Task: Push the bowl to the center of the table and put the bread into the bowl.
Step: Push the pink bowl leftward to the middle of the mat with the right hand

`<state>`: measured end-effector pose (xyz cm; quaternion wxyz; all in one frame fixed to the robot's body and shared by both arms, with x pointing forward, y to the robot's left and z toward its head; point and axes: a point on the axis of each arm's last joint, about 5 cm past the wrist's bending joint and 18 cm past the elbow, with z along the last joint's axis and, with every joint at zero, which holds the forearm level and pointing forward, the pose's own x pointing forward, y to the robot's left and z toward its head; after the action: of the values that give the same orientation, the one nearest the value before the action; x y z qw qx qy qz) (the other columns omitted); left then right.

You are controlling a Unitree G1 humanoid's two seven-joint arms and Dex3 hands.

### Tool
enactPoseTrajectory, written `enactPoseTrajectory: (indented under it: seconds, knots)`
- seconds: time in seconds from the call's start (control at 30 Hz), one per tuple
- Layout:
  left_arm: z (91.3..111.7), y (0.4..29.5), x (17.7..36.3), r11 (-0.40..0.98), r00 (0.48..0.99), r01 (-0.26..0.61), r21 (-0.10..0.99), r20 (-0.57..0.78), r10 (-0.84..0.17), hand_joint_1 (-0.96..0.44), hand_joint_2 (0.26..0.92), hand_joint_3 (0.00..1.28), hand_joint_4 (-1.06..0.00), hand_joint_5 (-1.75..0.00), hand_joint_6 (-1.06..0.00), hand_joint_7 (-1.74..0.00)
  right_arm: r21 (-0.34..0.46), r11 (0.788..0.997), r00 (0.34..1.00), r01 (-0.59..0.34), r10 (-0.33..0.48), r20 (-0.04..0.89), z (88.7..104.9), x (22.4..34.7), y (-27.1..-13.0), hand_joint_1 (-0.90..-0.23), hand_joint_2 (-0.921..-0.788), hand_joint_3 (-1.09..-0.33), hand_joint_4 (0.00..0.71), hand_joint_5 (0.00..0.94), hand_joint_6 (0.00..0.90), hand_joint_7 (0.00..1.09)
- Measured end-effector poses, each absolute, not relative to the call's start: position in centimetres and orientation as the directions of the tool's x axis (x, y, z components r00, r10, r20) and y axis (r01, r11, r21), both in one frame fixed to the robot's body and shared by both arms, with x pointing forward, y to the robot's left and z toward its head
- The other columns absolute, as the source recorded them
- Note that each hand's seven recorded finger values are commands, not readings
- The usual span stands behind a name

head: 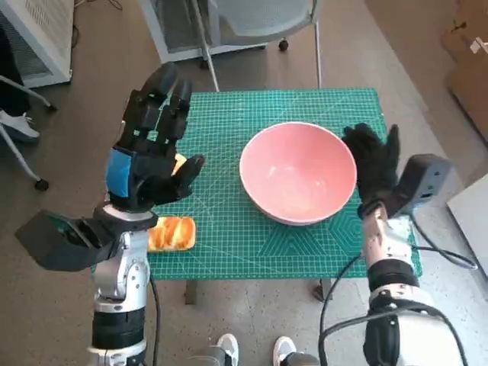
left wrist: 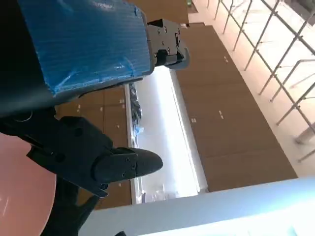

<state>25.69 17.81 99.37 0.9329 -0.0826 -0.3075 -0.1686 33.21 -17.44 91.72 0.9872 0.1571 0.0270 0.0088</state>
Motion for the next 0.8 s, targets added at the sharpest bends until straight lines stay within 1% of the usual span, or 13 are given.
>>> enactPoseTrajectory:
  seconds: [0.17, 0.27, 0.37, 0.53, 0.7, 0.8]
  knots:
    - [99.3, 18.1, 25.5, 0.933, 0.756, 0.356, -0.046, 0.601, -0.259, -0.28, 0.704, 0.48, -0.03, -0.01, 0.00, -0.50, 0.310, 0.950, 0.998, -0.038, 0.050, -0.031, 92.4, 33.6, -16.6, -0.506, -0.921, -0.823, 0.251, 0.014, 0.346, 0.04]
    - [99.3, 18.1, 25.4, 0.934, 0.756, 0.354, -0.046, 0.602, -0.257, -0.28, 0.706, 0.47, -0.03, -0.01, 0.00, -0.50, 0.310, 0.950, 0.998, -0.047, 0.058, -0.023, 92.6, 33.7, -16.3, -0.505, -0.921, -0.824, 0.251, 0.013, 0.343, 0.04]
    - [99.3, 18.2, 25.3, 0.937, 0.758, 0.345, -0.044, 0.602, -0.251, -0.30, 0.731, 0.42, -0.04, -0.01, 0.00, -0.49, 0.314, 0.948, 0.998, -0.056, 0.066, -0.022, 92.6, 33.8, -15.9, -0.505, -0.921, -0.836, 0.244, 0.008, 0.338, 0.03]
    - [99.2, 18.5, 25.1, 0.944, 0.765, 0.329, -0.038, 0.596, -0.242, -0.31, 0.759, 0.37, -0.04, -0.01, 0.00, -0.48, 0.326, 0.942, 0.995, -0.086, 0.096, -0.014, 93.1, 34.1, -14.7, -0.511, -0.921, -0.843, 0.241, 0.005, 0.337, 0.03]
    - [99.1, 18.6, 25.0, 0.947, 0.772, 0.318, -0.035, 0.590, -0.238, -0.32, 0.784, 0.32, -0.05, -0.01, 0.00, -0.47, 0.324, 0.940, 0.993, -0.106, 0.114, -0.005, 93.6, 34.3, -14.2, -0.494, -0.921, -0.843, 0.249, 0.008, 0.333, 0.03]
    - [98.9, 18.7, 24.8, 0.950, 0.778, 0.309, -0.033, 0.583, -0.233, -0.32, 0.789, 0.31, -0.05, -0.01, 0.00, -0.47, 0.313, 0.943, 0.993, -0.115, 0.121, -0.001, 93.8, 34.4, -14.1, -0.488, -0.921, -0.839, 0.252, 0.009, 0.332, 0.03]
